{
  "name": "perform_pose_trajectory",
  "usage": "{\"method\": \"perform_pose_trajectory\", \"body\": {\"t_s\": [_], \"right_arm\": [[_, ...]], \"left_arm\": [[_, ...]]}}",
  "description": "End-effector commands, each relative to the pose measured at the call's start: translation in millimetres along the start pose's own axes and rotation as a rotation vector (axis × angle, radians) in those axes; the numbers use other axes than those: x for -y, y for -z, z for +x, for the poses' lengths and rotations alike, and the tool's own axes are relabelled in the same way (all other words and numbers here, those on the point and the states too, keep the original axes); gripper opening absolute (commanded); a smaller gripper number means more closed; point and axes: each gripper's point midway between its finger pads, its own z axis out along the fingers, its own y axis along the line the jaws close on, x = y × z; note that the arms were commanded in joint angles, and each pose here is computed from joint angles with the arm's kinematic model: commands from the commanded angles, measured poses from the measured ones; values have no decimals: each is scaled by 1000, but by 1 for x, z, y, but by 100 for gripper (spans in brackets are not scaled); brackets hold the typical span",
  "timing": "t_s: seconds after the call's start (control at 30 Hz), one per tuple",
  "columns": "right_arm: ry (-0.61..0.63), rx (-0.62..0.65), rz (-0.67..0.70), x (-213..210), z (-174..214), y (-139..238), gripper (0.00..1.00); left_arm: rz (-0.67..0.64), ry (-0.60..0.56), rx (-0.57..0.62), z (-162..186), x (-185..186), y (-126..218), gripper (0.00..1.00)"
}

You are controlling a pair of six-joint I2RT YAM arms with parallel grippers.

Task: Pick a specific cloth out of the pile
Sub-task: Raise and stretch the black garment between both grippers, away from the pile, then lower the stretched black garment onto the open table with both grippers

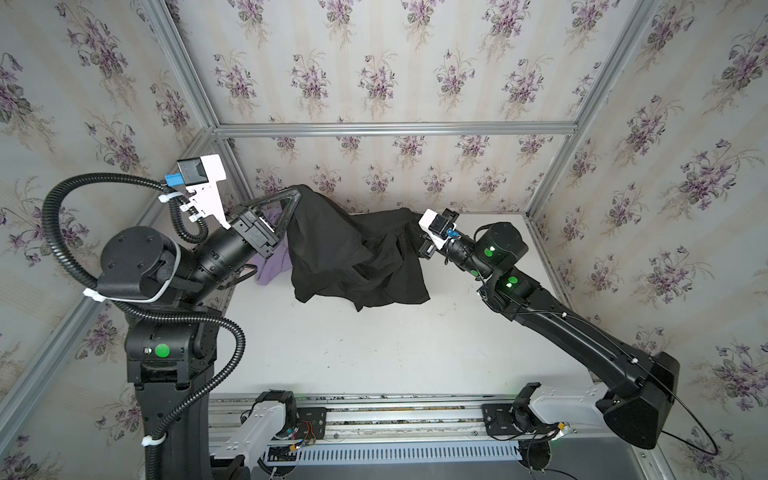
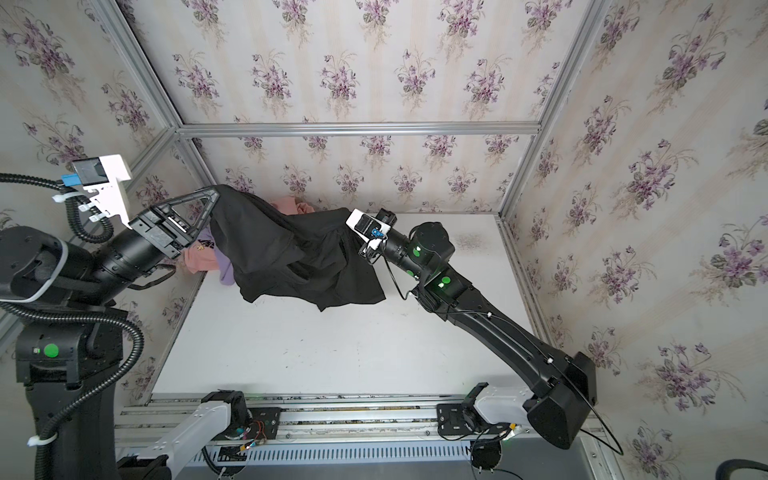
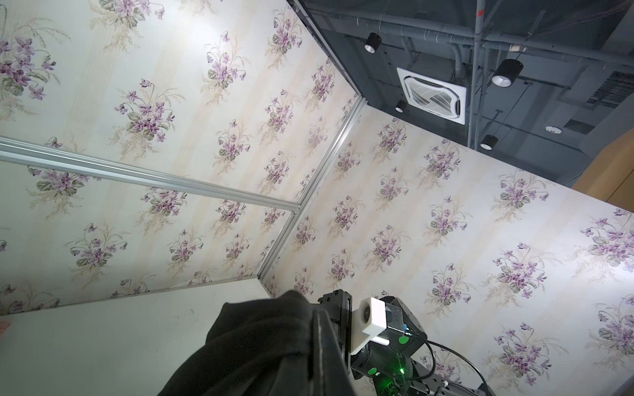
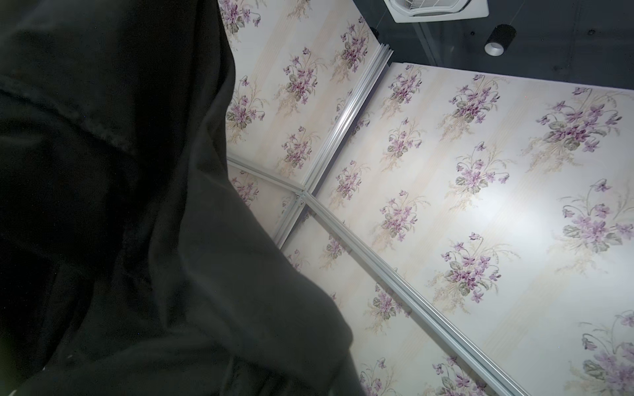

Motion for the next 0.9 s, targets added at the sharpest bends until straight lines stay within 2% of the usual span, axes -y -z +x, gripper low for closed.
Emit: {"method": "perform_pose_trajectory", "body": {"t_s": [0.0,0.57,0.73,0.87], "right_arm": [[21,37,34,13,-26,9,0],[45,90,108,37,-104,88,0],[55,87,119,38,-114,108,0],[26,83,108,33,-111,117,0]], "left_arm": [[21,0,46,-12,11,-1,0],[154,43,38,-14,56,1,0],[208,75,-6,-5,67,-4,0],[201,77,-41,13,59,-8,0]]}}
